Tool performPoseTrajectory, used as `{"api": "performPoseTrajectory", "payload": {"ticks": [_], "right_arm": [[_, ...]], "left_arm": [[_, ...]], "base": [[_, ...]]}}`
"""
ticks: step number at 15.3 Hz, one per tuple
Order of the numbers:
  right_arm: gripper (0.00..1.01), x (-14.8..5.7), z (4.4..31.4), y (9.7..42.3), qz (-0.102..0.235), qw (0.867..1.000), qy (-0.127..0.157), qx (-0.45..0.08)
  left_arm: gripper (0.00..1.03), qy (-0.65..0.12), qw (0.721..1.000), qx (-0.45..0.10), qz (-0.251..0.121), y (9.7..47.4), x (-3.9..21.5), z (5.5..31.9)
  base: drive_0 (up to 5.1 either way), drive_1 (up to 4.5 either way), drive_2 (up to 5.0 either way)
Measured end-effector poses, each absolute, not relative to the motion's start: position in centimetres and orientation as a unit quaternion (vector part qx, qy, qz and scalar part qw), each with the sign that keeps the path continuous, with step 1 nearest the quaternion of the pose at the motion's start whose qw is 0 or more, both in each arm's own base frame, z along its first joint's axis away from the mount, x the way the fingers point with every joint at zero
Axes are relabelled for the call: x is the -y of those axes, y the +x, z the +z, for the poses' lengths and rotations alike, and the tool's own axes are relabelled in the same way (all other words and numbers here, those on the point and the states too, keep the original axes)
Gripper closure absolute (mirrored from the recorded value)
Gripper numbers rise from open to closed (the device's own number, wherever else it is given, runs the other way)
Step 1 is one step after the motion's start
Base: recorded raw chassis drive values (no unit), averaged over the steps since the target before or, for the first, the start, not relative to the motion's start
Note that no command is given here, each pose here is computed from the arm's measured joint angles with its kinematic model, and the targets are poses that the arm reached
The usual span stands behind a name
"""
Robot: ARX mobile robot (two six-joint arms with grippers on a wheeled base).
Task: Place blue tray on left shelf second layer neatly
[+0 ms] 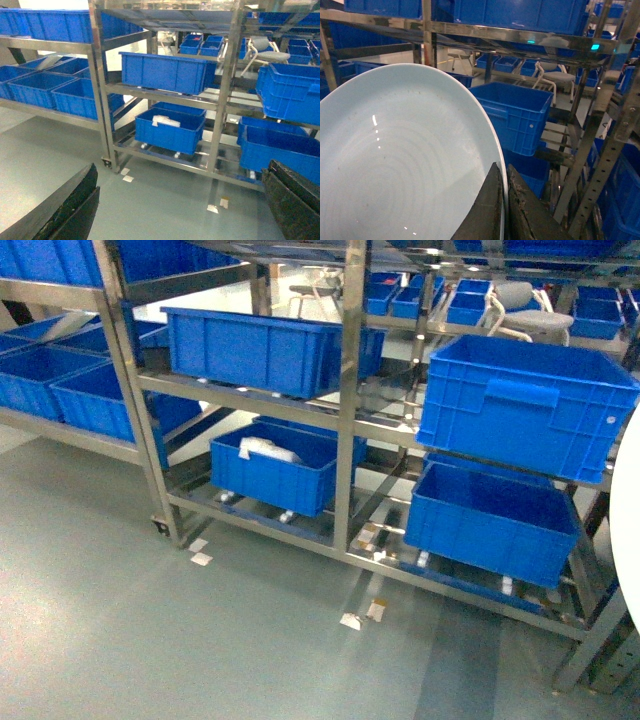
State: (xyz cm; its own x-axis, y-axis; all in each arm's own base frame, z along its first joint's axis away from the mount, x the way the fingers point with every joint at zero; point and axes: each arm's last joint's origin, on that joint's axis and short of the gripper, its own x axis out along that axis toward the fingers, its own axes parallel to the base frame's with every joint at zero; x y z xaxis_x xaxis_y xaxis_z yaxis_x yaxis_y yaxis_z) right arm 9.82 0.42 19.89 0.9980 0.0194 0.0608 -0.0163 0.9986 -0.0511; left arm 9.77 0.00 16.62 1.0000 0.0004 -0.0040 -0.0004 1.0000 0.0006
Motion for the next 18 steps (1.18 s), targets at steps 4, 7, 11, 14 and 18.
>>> {"api": "performPoseTrajectory", "payload": {"ticks": [4, 7, 11, 14, 18], "right_arm": [[0.99, -0.42, 19.89, 9.82, 0.009, 0.999, -0.025, 0.031], [0.99, -0.42, 19.9, 9.82, 0.009, 0.999, -0.025, 0.031], [0.99, -0.42, 19.88, 9.82, 0.009, 0.999, -0.026, 0.03], [0.99, -0.42, 19.87, 9.82, 0.009, 0.999, -0.025, 0.03], [0.99, -0.42, 19.9, 9.82, 0.009, 0.999, -0.025, 0.031]], "left_arm": [[0.05, 0.0, 1.0, -0.002, 0.0, 9.77, 0.0, 16.63], [0.05, 0.0, 1.0, -0.002, 0.0, 9.77, 0.0, 16.62], [0.05, 0.0, 1.0, -0.003, 0.0, 9.77, 0.0, 16.6], [0.05, 0.0, 1.0, -0.002, 0.0, 9.77, 0.0, 16.61], [0.05, 0.0, 1.0, -0.002, 0.0, 9.77, 0.0, 16.62]], "base": [[-1.5, -1.53, -1.5], [-1.7, 2.14, -5.6], [-1.6, 2.74, -5.8], [-1.1, 3.14, -5.4], [0.1, 4.41, -4.2]]}}
